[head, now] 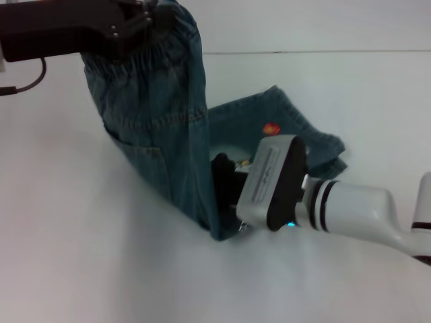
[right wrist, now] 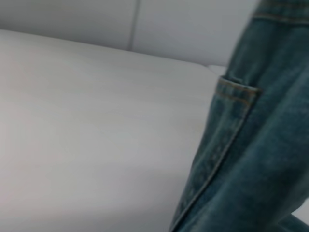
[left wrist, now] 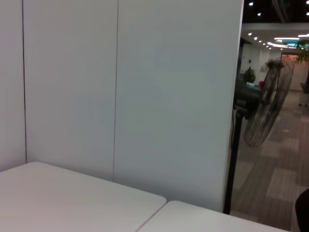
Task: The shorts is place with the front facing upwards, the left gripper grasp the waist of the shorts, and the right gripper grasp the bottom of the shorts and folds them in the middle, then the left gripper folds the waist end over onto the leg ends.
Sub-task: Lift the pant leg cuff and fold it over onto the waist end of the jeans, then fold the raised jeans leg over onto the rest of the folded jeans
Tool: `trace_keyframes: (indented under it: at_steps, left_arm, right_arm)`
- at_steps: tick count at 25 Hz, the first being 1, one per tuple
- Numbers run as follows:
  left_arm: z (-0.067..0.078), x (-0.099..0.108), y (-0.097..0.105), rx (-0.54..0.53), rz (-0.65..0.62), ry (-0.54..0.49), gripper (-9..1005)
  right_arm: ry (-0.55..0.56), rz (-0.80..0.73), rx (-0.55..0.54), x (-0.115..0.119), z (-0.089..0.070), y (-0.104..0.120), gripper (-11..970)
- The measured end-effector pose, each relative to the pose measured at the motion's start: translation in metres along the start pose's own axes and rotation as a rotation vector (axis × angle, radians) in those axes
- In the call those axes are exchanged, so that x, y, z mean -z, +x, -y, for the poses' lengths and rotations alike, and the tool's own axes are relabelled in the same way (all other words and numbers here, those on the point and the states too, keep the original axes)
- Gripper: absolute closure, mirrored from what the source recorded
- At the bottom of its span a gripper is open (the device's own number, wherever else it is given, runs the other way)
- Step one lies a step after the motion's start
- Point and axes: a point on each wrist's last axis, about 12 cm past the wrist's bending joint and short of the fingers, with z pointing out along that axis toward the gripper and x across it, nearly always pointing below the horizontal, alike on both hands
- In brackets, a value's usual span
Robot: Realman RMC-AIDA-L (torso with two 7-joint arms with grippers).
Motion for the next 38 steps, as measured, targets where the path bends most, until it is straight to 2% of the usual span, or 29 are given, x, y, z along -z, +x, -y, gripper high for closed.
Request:
trace_keyframes:
  at_steps: [3, 8, 14, 19, 21, 25, 30, 35, 38]
  left_arm:
    - [0.0, -0.006, 0.0, -0.006, -0.011, 0.003, 975]
    - [0.001, -0.017, 0.003, -0.01, -0.037, 0.004, 975]
    - [0.002, -0.033, 0.008, -0.013, -0.068, 0.012, 975]
    - [0.004, -0.057, 0.011, -0.019, -0.092, 0.03, 976]
    - [0.005, -0.069, 0.013, -0.018, -0.103, 0.04, 976]
    - [0.007, -0.098, 0.017, -0.024, -0.115, 0.039, 976]
    - [0.019, -0.143, 0.026, -0.05, -0.145, 0.013, 976]
    - [0.035, -0.185, 0.042, -0.107, -0.177, -0.039, 976]
    - [0.045, -0.201, 0.052, -0.151, -0.215, -0.051, 975]
  right_arm:
    - [-0.007, 0.012, -0.003, 0.0, -0.005, 0.0, 960]
    - [0.119, 0.086, -0.05, 0.028, 0.011, 0.02, 961]
    - [0.354, 0.137, -0.114, 0.084, 0.034, 0.057, 960]
    - [0.46, 0.191, -0.197, 0.142, 0.043, 0.083, 960]
    - [0.462, 0.219, -0.221, 0.166, 0.041, 0.09, 960]
    - [0.42, 0.277, -0.243, 0.213, 0.027, 0.096, 961]
    - [0.264, 0.309, -0.24, 0.25, 0.004, 0.092, 961]
    - [0.229, 0.306, -0.238, 0.251, -0.001, 0.092, 960]
    - [0.2, 0.307, -0.239, 0.245, -0.002, 0.09, 960]
